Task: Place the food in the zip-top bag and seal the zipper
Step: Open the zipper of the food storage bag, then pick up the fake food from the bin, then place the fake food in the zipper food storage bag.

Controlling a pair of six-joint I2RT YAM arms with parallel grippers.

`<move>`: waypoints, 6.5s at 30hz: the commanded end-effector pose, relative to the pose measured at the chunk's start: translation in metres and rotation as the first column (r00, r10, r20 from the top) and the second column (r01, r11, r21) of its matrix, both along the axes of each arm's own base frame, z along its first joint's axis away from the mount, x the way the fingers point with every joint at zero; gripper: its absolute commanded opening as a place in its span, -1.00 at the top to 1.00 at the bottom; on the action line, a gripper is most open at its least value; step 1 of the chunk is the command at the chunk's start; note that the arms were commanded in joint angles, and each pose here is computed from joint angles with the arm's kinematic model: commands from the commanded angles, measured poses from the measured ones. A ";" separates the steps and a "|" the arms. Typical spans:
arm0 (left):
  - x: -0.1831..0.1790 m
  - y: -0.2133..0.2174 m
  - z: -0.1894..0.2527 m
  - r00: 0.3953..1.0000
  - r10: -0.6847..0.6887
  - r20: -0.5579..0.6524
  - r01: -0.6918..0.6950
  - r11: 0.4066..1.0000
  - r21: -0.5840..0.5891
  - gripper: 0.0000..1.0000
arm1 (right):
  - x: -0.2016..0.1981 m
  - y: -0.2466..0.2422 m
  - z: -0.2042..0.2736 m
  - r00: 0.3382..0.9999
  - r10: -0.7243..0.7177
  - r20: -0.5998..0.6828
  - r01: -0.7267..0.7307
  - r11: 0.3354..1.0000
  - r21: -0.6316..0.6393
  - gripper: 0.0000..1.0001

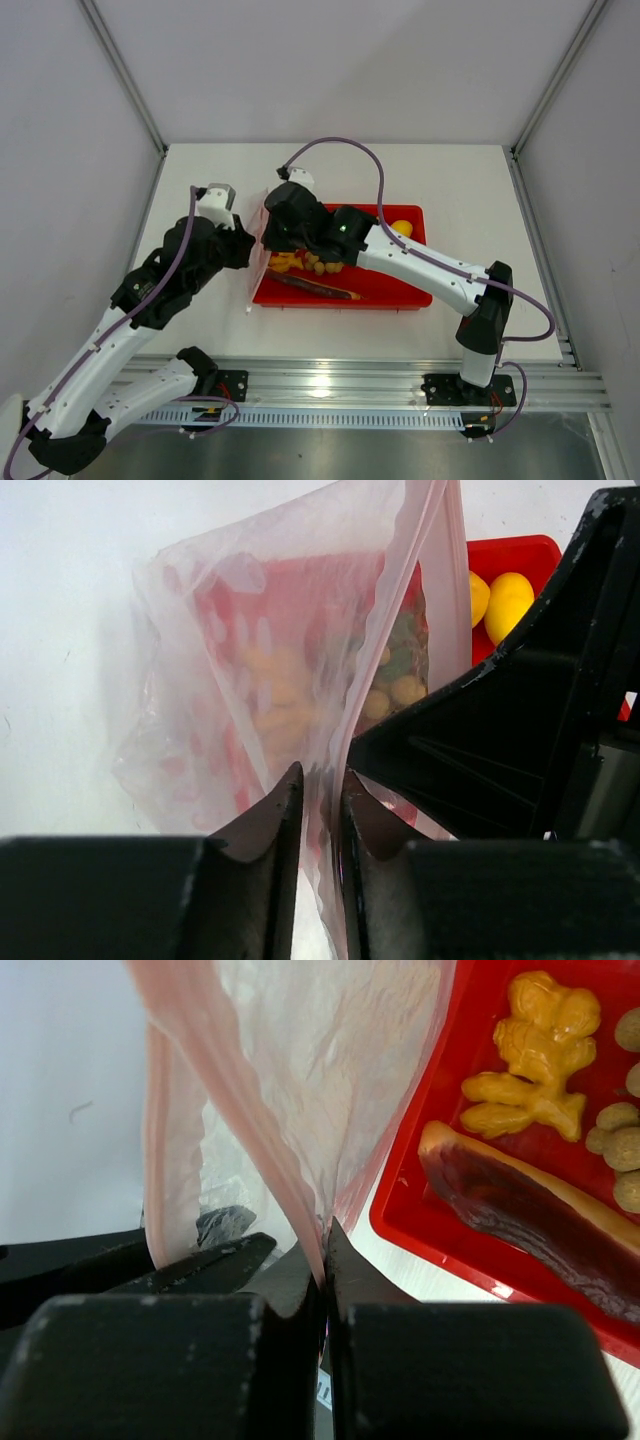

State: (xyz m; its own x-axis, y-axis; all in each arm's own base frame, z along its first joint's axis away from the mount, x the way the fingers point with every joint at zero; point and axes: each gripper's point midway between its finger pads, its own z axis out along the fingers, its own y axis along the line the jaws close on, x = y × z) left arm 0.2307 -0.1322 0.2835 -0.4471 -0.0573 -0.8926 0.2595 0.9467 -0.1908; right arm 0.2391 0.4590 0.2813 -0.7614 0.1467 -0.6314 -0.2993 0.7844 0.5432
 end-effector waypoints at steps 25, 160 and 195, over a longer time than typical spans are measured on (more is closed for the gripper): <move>-0.006 0.007 -0.002 0.996 0.054 -0.073 -0.050 0.997 0.053 0.99 | 0.010 -0.009 0.016 0.990 0.134 0.045 -0.137 0.988 0.076 0.81; -0.008 -0.037 0.030 0.945 -0.069 -0.319 -0.057 0.927 -0.370 0.99 | 0.042 -0.086 0.173 0.462 -0.762 0.454 0.364 0.630 0.686 1.00; -0.007 -0.004 0.057 0.993 0.037 -0.114 -0.077 0.924 -0.374 0.99 | 0.033 -0.127 0.120 0.850 -0.302 0.432 0.241 0.952 0.190 -0.66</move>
State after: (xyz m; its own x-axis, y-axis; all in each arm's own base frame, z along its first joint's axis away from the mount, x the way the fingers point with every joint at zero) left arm 0.2185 -0.1549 0.3411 -0.5840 -0.4225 -0.6931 0.1924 0.7575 -0.6239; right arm 0.2641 0.3691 0.3753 -0.3000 0.3917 -0.8698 -0.3382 0.8089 0.4809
